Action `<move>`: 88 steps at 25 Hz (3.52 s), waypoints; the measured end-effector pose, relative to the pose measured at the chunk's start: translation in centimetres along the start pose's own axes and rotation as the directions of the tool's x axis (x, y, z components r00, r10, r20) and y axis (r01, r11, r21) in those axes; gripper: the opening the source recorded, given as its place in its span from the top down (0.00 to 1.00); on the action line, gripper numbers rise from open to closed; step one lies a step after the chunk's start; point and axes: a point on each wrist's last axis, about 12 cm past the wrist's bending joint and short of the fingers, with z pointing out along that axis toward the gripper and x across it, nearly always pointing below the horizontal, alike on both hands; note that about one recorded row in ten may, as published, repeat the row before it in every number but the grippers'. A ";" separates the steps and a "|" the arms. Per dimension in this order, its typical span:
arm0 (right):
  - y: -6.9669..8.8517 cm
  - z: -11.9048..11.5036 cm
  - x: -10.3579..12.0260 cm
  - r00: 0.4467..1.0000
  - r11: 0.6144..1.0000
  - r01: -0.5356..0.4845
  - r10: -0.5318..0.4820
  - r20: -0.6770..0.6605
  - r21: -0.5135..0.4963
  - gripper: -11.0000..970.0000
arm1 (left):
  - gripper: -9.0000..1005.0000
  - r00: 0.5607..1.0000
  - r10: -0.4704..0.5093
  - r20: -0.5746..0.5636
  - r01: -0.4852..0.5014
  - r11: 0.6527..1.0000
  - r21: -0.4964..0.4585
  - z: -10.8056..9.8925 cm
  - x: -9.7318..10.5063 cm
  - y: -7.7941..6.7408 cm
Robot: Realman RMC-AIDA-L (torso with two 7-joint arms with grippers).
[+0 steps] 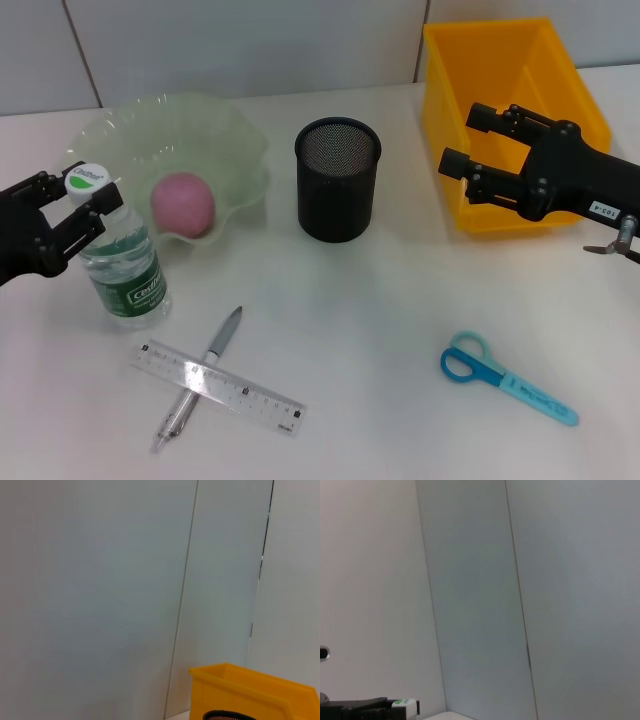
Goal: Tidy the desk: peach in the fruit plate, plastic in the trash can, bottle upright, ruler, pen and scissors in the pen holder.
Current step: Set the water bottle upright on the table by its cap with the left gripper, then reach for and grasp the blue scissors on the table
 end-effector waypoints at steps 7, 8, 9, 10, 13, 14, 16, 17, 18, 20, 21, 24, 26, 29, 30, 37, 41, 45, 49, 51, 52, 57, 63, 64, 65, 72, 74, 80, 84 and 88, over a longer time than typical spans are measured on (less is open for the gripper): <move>0.0 0.0 0.0 1.000 1.000 -0.001 0.001 0.000 -0.001 0.23 | 0.53 1.000 -0.003 0.000 0.003 1.000 -0.005 -0.1 0.1 0.0; 0.0 0.0 0.0 1.000 1.000 -0.001 0.001 0.000 -0.001 0.23 | 0.53 1.000 -0.003 -0.001 0.003 1.000 -0.005 -0.1 0.1 0.0; 0.0 0.0 0.0 1.000 1.000 -0.001 0.001 0.000 -0.001 0.23 | 0.53 1.000 -0.004 -0.002 0.004 1.000 -0.004 -0.1 0.1 0.0; 0.0 0.0 0.0 1.000 1.000 -0.001 0.001 0.000 -0.001 0.23 | 0.53 1.000 -0.006 -0.002 0.006 1.000 -0.004 -0.1 0.1 0.0; 0.0 0.0 0.0 1.000 1.000 -0.002 0.002 0.000 -0.002 0.23 | 0.53 1.000 -0.011 0.000 0.011 1.000 -0.005 -0.1 0.1 0.0; 0.0 0.0 0.0 1.000 1.000 -0.001 0.001 -0.001 -0.003 0.23 | 0.53 1.000 -0.012 0.000 0.012 1.000 -0.005 -0.1 0.1 0.0; 0.0 0.1 0.0 1.000 1.000 -0.001 0.001 -0.001 -0.003 0.23 | 0.53 1.000 -0.012 0.002 0.012 1.000 -0.004 -0.2 0.0 0.0; 0.0 0.1 0.0 1.000 1.000 -0.001 0.001 -0.001 -0.004 0.23 | 0.53 1.000 -0.014 0.003 0.014 1.000 -0.004 -0.2 0.0 0.1; 0.0 0.1 0.0 1.000 1.000 -0.001 0.001 0.000 -0.004 0.23 | 0.49 1.000 -0.014 0.003 0.014 1.000 -0.004 -0.2 0.0 0.1; 0.0 0.1 0.0 1.000 1.000 0.000 0.000 0.000 -0.003 0.23 | 0.41 1.000 -0.014 0.003 0.014 1.000 -0.004 -0.3 0.0 0.1; 0.0 0.1 0.0 1.000 1.000 0.000 0.000 0.000 -0.003 0.23 | 0.37 1.000 -0.014 0.003 0.014 1.000 -0.004 -0.3 0.0 0.1; 0.0 0.2 -0.1 1.000 1.000 0.001 -0.001 0.000 -0.004 0.23 | 0.32 1.000 -0.012 0.005 0.012 1.000 0.001 -0.3 -0.1 0.1; 0.0 0.2 -0.1 1.000 1.000 0.001 -0.001 0.000 -0.004 0.23 | 0.30 1.000 -0.010 0.006 0.010 1.000 0.005 -0.4 -0.2 0.0; 0.0 0.2 -0.1 1.000 1.000 0.002 -0.002 0.001 -0.004 0.23 | 0.28 1.000 -0.005 0.018 0.004 1.000 0.021 -0.6 -0.4 -0.1; -0.1 0.2 -0.1 1.000 1.000 0.002 -0.002 0.001 -0.003 0.23 | 0.27 0.999 -0.003 0.037 0.001 0.999 0.033 -1.0 -0.8 0.0; -0.1 0.2 -0.1 1.000 1.000 0.002 -0.002 0.003 -0.001 0.23 | 0.27 0.996 -0.023 0.090 0.015 0.996 0.091 -3.1 -3.0 0.5; 0.0 0.2 -0.3 1.000 1.000 -0.007 0.007 0.009 -0.014 0.23 | 0.22 0.996 -0.028 0.085 0.018 0.993 0.118 -3.6 -3.8 0.5; 0.2 -0.3 -0.8 0.999 0.998 -0.039 0.040 0.014 -0.054 0.23 | 0.20 0.997 -0.051 0.065 0.037 0.980 0.195 -4.0 -5.4 0.3; 0.4 -1.4 -1.4 0.995 0.987 -0.096 0.094 -0.022 -0.127 0.23 | 0.19 0.997 -0.076 0.033 0.065 0.965 0.255 -4.0 -6.3 0.0; 0.5 -1.9 -1.6 0.992 0.980 -0.119 0.109 -0.071 -0.161 0.23 | 0.20 0.996 -0.089 0.000 0.085 0.956 0.281 -3.8 -6.4 -0.2; 0.5 -2.1 -1.7 0.987 0.976 -0.134 0.116 -0.108 -0.173 0.23 | 0.20 0.995 -0.091 -0.026 0.095 0.951 0.296 -3.6 -6.5 -0.3; 0.2 -3.0 -2.4 0.932 0.966 -0.188 0.118 -0.344 -0.178 0.23 | 0.20 0.985 -0.086 -0.150 0.134 0.929 0.346 -2.5 -6.7 -0.9; 0.0 -3.5 -3.8 0.855 0.962 -0.213 0.098 -0.509 -0.172 0.23 | 0.20 0.968 -0.077 -0.238 0.162 0.917 0.364 -1.7 -7.1 -1.1; 0.0 -3.6 -4.1 0.844 0.959 -0.224 0.101 -0.526 -0.175 0.23 | 0.20 0.962 -0.076 -0.262 0.173 0.914 0.368 -1.4 -7.1 -1.2; 0.0 -3.7 -4.2 0.841 0.957 -0.229 0.101 -0.531 -0.181 0.23 | 0.20 0.951 -0.082 -0.297 0.193 0.909 0.369 -1.2 -7.0 -1.4; -0.1 -3.9 -4.3 0.819 0.954 -0.236 0.093 -0.566 -0.185 0.23 | 0.20 0.909 -0.099 -0.405 0.252 0.904 0.346 -0.1 -7.2 -2.3; -0.2 -3.9 -4.3 0.815 0.954 -0.234 0.089 -0.572 -0.185 0.23 | 0.20 0.909 -0.099 -0.405 0.252 0.904 0.346 -0.1 -7.2 -2.3; -0.3 -3.9 -4.3 0.803 0.955 -0.235 0.084 -0.590 -0.183 0.23 | 0.20 0.873 -0.109 -0.476 0.298 0.891 0.343 1.0 -7.5 -3.0; -0.3 -4.0 -4.3 0.801 0.955 -0.234 0.084 -0.592 -0.182 0.23 | 0.20 0.872 -0.115 -0.476 0.304 0.889 0.343 1.0 -7.3 -3.1; -0.3 -3.9 -4.3 0.794 0.956 -0.232 0.078 -0.603 -0.182 0.23 | 0.20 0.872 -0.116 -0.476 0.306 0.888 0.343 1.0 -7.3 -3.1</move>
